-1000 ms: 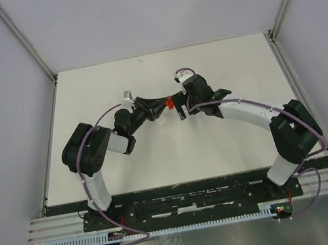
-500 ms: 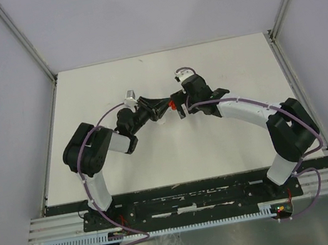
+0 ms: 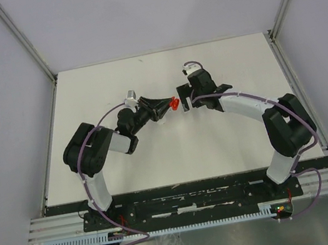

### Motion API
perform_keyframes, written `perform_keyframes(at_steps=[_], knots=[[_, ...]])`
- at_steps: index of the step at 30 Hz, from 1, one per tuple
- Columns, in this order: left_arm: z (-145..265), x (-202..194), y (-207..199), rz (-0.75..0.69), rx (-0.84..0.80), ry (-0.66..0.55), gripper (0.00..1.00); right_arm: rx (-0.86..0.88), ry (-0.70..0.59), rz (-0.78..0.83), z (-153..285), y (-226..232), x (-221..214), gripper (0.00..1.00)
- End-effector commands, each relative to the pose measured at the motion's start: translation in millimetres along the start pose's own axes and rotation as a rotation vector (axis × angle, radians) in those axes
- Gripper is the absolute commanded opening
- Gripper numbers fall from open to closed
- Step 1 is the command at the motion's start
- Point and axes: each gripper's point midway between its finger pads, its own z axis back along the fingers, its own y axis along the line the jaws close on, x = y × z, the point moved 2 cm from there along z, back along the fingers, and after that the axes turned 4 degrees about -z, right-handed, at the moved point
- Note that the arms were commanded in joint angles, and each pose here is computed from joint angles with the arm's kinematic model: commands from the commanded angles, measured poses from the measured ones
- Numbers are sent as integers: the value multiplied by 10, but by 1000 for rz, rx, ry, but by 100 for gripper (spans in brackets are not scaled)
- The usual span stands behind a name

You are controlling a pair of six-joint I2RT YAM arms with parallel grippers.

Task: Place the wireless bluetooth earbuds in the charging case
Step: Adjust the earbud with the charging case, then close the charging case.

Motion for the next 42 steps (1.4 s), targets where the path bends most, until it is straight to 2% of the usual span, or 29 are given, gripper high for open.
perform_keyframes(at_steps=[1, 5, 9, 14, 18, 31, 42], knots=[[-46, 40, -322, -70, -92, -16, 3, 32, -103, -43, 14, 64, 362, 99], [-85, 122, -377, -73, -94, -56, 3, 22, -190, -65, 126, 4, 399, 100], [-116, 325, -477, -58, -114, -180, 3, 35, -337, -78, 255, -90, 320, 100], [-151, 512, -574, -6, -115, -331, 3, 124, -501, 5, 228, -40, 220, 100], [-203, 533, -529, 51, -65, -410, 3, 170, -545, 23, 152, 33, 201, 100], [-407, 74, -312, 168, -18, -349, 3, 231, -610, 43, 98, 300, 230, 99], [-373, -36, -201, 205, -8, -334, 3, 173, -609, 68, 68, 247, 209, 100]])
